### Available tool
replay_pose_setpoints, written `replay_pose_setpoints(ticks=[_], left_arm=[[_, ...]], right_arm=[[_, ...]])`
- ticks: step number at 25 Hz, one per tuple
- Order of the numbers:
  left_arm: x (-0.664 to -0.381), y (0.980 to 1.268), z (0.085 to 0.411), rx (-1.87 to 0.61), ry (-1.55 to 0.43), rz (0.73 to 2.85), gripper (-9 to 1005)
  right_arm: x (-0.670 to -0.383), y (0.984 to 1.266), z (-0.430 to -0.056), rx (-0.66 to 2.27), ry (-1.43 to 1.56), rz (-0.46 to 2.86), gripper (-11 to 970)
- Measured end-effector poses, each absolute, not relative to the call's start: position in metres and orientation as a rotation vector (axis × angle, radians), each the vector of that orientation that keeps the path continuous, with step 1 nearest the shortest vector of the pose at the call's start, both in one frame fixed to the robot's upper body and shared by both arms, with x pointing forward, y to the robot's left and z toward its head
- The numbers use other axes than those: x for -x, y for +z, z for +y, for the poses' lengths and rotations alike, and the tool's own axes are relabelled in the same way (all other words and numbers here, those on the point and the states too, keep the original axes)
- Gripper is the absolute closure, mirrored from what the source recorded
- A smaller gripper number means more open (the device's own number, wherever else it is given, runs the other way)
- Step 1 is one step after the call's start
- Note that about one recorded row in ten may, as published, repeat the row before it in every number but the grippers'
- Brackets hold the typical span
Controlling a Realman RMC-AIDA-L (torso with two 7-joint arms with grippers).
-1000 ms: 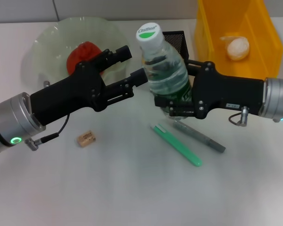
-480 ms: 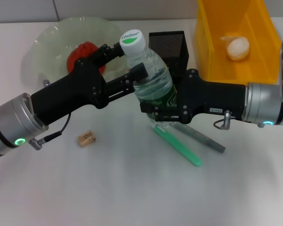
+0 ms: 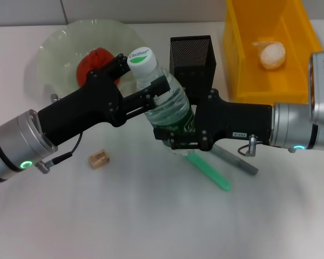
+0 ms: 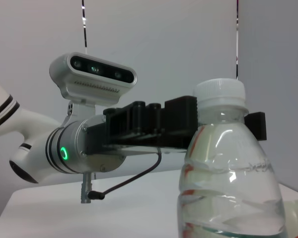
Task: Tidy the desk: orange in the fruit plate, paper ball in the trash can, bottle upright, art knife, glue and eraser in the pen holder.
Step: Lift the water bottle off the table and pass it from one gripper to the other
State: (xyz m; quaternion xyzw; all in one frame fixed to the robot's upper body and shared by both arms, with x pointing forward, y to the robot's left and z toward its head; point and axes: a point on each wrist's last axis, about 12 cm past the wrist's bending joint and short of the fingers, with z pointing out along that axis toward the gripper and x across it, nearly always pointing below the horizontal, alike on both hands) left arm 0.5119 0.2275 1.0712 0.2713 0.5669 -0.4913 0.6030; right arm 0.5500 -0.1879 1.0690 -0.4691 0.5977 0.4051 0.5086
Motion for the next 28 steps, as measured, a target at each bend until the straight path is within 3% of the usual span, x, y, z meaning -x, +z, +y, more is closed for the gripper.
replay_pose_setpoints(ticks=[28], left_arm=[[-0.5161,1.0731,0.2247,-0.637,-1.135,1.312,201]], right_arm=[[-0.5498,1.0687,-0.1863,1.134,0.978,1.439,159]])
